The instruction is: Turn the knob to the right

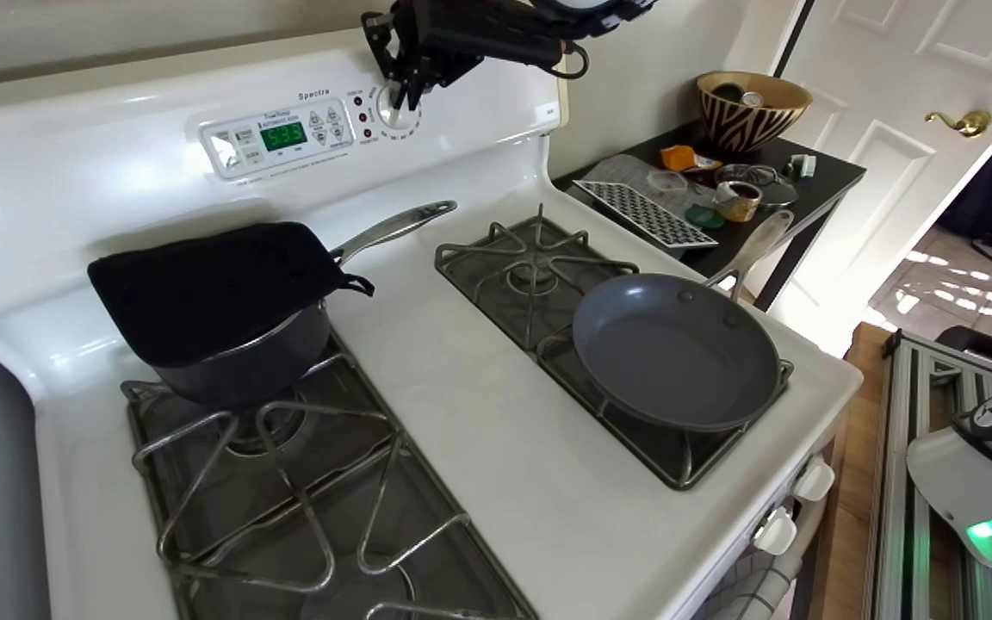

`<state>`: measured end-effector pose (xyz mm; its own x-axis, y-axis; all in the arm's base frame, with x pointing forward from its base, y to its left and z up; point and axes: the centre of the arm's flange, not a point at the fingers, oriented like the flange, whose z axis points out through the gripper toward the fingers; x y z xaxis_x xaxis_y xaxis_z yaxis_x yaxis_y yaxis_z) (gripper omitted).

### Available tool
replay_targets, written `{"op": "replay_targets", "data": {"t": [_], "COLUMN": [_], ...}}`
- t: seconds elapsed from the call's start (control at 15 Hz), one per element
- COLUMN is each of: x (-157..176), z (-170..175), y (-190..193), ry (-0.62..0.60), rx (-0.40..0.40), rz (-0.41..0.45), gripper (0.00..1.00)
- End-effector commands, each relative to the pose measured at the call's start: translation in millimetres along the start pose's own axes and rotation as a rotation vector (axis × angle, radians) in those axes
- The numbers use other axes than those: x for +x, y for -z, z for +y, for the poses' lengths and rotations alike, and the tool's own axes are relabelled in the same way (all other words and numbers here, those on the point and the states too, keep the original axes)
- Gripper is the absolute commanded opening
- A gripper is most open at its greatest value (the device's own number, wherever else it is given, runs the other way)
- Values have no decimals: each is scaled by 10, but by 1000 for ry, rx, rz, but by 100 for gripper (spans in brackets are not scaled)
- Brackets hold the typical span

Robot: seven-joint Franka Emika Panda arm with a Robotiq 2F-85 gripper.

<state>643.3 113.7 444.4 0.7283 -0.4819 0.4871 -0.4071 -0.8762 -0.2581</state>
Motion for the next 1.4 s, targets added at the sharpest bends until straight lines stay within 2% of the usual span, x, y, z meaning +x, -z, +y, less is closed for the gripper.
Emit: {"op": "replay_targets", "data": {"t": [0.0,0.27,0.33,0.67,0.73,1.07,1.33], "x": [-73,-52,58,64,67,73,96], "z": [-10,27,99,113,118,113,135], "y": [-147,-164,-4,-4,-21,-119,-123], "ry": [-74,-112,-93,-98,-136,-326,-423], "rx": [78,107,53,60,64,90,95], "rz": [-33,-54,-41,-45,-55,-41,-46], "gripper": [1,1,6,6,1,1,1]}}
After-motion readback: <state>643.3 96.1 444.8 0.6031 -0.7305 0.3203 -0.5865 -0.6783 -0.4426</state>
